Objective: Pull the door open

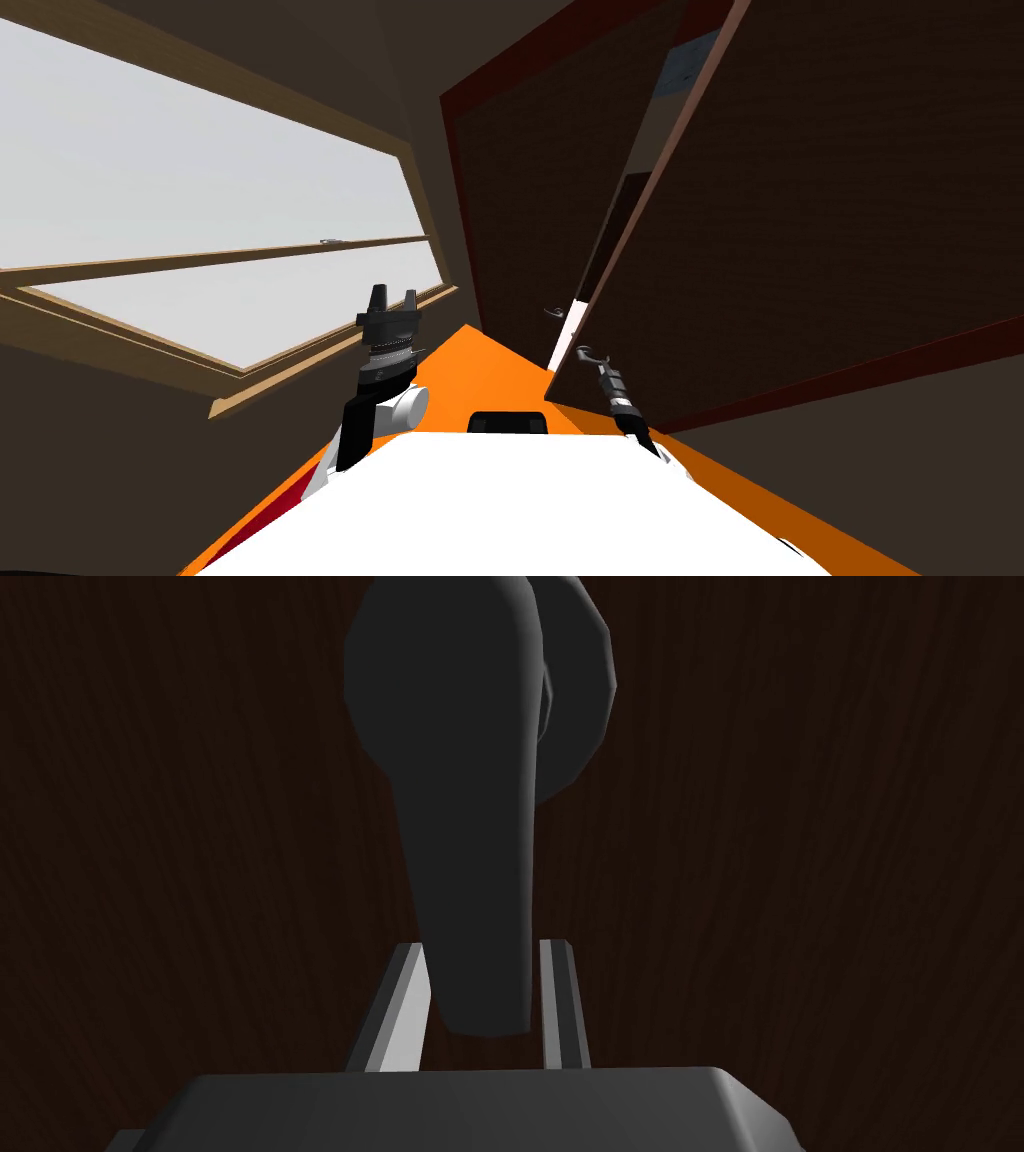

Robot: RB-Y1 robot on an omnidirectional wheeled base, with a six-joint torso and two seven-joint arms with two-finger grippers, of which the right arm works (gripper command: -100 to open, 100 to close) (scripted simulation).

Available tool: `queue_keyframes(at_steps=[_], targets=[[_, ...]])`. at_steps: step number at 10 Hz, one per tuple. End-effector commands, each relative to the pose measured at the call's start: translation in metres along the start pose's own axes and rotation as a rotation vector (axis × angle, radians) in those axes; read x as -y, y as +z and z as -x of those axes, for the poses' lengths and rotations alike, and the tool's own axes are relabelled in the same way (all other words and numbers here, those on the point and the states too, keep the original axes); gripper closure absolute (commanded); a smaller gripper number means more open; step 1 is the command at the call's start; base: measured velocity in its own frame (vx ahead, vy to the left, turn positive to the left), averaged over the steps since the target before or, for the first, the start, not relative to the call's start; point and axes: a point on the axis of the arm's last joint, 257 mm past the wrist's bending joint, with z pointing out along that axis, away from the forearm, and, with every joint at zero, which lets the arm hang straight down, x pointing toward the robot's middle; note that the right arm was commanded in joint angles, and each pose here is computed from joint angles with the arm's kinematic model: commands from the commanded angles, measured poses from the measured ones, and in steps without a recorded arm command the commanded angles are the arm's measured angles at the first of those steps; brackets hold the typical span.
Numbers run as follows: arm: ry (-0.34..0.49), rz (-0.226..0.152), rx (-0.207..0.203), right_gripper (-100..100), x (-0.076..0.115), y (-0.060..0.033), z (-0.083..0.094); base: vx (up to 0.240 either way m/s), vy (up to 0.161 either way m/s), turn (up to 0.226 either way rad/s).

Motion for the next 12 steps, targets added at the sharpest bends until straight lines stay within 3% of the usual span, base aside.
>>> queue_keyframes(at_steps=[1, 4, 5, 6, 12], targets=[[0.011, 0.004, -0.027, 100, -0.001, -0.0030, -0.012, -0.140, 0.002, 0.045], [0.016, 0.005, -0.067, 100, 0.000, -0.0118, -0.017, -0.166, -0.033, 0.086], [0.005, 0.001, -0.044, 100, -0.001, -0.0115, -0.004, -0.062, -0.017, -0.004], [0.007, 0.001, -0.067, 100, 0.000, -0.0232, -0.004, -0.151, -0.023, 0.165], [0.014, 0.005, -0.132, 100, 0.000, -0.0501, -0.008, -0.198, -0.051, 0.143]])
